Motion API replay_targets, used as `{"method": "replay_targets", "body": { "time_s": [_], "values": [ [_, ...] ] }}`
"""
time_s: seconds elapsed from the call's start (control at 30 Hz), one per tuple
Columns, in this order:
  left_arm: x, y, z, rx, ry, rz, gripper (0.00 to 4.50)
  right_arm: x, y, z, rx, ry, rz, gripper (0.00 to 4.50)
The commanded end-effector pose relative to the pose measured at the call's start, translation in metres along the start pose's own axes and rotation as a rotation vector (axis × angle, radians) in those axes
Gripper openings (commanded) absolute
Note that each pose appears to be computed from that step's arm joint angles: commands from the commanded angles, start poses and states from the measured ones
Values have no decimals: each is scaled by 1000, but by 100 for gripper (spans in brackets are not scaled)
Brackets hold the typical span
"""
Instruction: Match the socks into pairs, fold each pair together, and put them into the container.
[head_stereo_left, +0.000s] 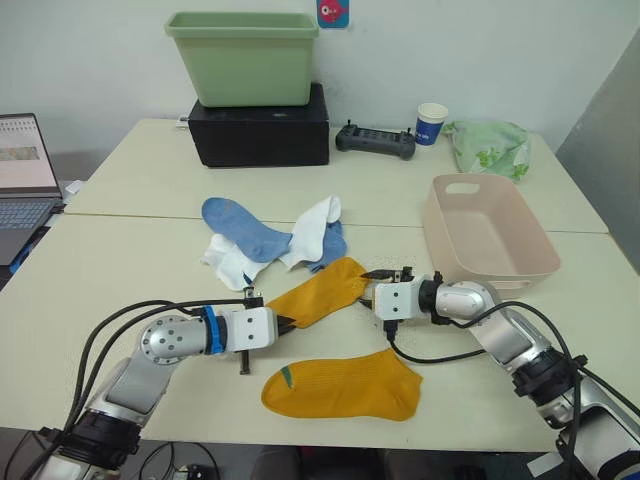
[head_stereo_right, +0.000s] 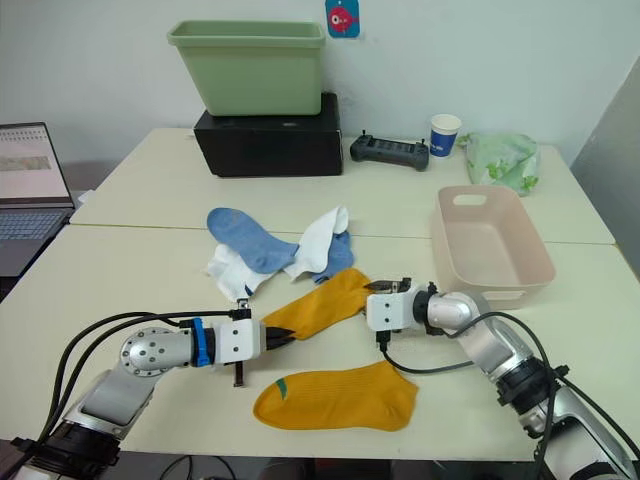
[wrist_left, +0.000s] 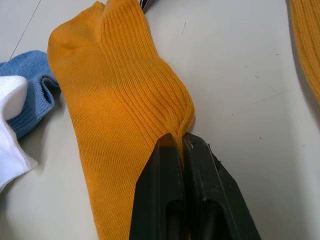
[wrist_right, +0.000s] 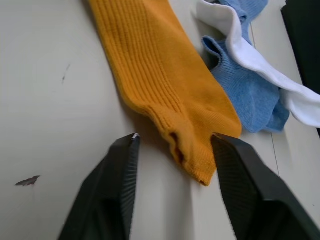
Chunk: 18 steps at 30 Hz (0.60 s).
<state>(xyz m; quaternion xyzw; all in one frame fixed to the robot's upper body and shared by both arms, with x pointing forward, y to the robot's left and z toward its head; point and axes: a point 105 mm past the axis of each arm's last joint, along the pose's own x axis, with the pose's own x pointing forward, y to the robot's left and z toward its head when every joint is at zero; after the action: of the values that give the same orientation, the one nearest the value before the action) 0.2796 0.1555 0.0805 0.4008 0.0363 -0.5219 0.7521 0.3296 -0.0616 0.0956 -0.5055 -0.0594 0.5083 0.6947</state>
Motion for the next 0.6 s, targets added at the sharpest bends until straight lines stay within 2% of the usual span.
{"method": "replay_targets", "body": {
  "time_s": [0.03, 0.13, 0.3, 0.43, 0.6],
  "values": [
    [-7, 8, 4, 20, -11, 30, 0, -1, -11, 12, -52, -54, -18, 110],
    [-10, 10, 7, 21, -34, 11, 0, 0, -9, 15, -67, -74, 3, 1],
    [-15, 12, 12, 21, -56, -29, 0, -2, -10, 19, -33, -108, 8, 1],
    [-21, 17, 20, 3, -78, -60, 0, -15, -14, 27, 43, -141, 10, 1],
    [-31, 19, 56, -203, -160, -202, 0, -57, -20, 47, 287, -191, 101, 1]
  ]
}}
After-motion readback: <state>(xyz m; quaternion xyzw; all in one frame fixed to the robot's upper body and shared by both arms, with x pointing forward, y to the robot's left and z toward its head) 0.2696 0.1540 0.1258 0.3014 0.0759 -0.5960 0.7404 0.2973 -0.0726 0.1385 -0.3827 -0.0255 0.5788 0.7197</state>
